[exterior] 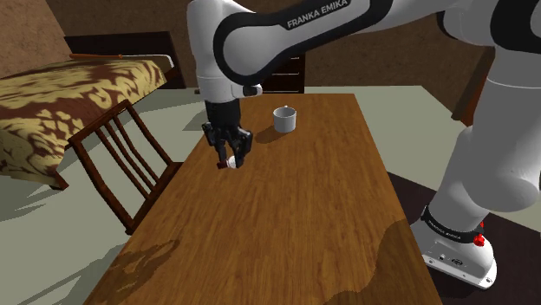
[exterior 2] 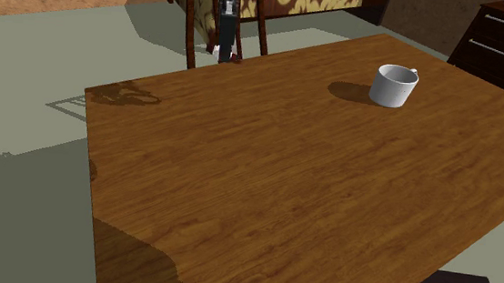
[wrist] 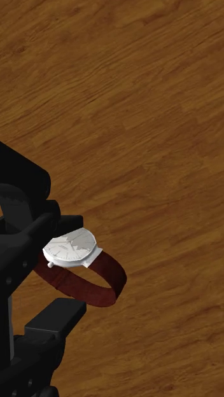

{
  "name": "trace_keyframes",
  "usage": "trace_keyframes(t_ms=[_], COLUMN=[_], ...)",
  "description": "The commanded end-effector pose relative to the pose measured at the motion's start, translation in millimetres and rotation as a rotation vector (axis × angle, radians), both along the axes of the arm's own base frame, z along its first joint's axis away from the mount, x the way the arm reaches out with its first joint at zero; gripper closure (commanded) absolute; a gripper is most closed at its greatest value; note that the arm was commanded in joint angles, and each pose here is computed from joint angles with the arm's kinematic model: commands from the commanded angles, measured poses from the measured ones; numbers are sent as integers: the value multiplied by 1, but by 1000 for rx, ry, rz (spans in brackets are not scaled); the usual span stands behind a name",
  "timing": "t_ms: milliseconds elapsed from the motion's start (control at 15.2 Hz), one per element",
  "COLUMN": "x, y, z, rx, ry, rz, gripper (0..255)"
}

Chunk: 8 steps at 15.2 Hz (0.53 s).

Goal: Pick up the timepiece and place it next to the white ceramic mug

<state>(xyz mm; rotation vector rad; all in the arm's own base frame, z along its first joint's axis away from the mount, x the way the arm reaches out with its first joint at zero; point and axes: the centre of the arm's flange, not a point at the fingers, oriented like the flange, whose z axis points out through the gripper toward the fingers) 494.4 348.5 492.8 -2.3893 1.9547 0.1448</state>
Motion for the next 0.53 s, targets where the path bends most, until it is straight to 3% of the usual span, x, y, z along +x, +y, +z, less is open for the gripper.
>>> trace_keyframes(t_ms=[0, 462], x=[12, 63], y=[-23, -101], z=[0, 0], rx=[0, 0], ry=[0, 0], rz=[1, 1], gripper=[255, 255])
